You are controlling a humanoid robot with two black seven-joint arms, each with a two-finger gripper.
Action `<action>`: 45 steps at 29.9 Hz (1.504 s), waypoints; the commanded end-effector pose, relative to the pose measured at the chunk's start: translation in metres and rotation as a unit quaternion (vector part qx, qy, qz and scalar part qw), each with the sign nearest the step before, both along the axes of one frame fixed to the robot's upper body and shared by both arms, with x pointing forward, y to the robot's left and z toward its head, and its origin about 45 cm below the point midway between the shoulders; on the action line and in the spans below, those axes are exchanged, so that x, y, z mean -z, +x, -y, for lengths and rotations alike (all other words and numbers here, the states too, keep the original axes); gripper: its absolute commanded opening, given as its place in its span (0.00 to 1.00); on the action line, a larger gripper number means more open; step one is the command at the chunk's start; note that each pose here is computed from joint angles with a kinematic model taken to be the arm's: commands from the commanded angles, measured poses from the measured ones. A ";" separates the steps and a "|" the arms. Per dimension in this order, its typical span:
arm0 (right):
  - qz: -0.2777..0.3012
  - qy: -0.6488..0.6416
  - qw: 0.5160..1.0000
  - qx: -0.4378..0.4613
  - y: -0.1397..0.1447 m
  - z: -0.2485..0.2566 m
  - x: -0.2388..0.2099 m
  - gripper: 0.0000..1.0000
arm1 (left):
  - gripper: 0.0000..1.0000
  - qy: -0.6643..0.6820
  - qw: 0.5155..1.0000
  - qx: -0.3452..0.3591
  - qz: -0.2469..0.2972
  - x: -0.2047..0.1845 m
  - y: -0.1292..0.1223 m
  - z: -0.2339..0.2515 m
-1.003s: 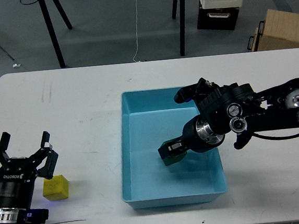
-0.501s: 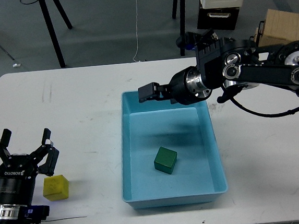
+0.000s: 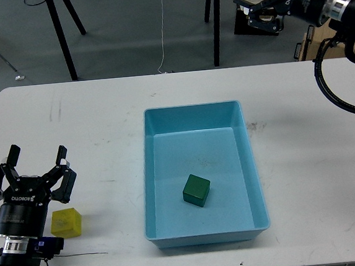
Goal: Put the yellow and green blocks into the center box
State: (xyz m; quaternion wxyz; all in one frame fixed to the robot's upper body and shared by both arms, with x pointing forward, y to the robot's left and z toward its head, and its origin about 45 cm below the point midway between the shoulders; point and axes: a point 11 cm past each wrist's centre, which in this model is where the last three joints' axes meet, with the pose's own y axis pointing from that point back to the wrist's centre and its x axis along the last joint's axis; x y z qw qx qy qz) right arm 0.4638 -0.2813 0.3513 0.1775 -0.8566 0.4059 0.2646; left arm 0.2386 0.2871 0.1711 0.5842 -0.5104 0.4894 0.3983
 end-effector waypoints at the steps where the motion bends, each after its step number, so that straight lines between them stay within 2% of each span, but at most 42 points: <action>1: -0.030 0.099 0.993 0.061 -0.019 0.054 0.030 1.00 | 1.00 0.000 1.000 0.003 0.005 -0.002 0.005 0.001; 5: -0.055 0.189 0.973 0.117 -0.053 0.094 0.064 1.00 | 1.00 0.000 1.000 0.004 0.013 -0.007 0.009 0.002; 9: -0.077 0.249 0.950 0.171 -0.106 0.118 0.108 1.00 | 1.00 0.000 1.000 0.004 0.018 -0.009 0.012 0.002; 12: -0.110 0.297 0.929 0.191 -0.155 0.111 0.145 1.00 | 1.00 0.000 1.000 0.004 0.019 -0.010 0.012 0.002; 16: -0.129 0.354 0.900 0.220 -0.219 0.099 0.168 1.00 | 1.00 -0.001 1.000 -0.004 0.020 -0.011 0.012 -0.001; 20: -0.148 0.387 0.877 0.243 -0.255 0.088 0.184 1.00 | 1.00 -0.004 0.999 -0.024 0.023 -0.013 0.012 -0.007; 25: -0.157 0.391 0.872 0.248 -0.261 0.085 0.191 1.00 | 1.00 -0.007 0.998 -0.057 0.028 -0.016 0.014 -0.023; 31: -0.157 0.333 0.899 0.237 -0.262 0.105 0.176 1.00 | 1.00 -0.020 0.983 -0.172 0.061 -0.037 0.018 -0.077; 34: -0.152 0.317 0.905 0.238 -0.263 0.113 0.168 1.00 | 1.00 0.007 0.977 -0.197 0.074 -0.049 0.017 -0.109; 39: -0.150 0.317 0.905 0.240 -0.263 0.115 0.167 1.00 | 1.00 0.087 0.971 -0.173 0.139 -0.108 0.044 -0.132; 42: -0.149 0.317 0.905 0.240 -0.263 0.115 0.167 1.00 | 1.00 0.218 0.951 -0.141 0.165 -0.150 0.051 -0.146; 45: -0.149 0.317 0.905 0.242 -0.264 0.116 0.167 1.00 | 1.00 0.371 0.904 -0.104 0.184 -0.197 0.055 -0.156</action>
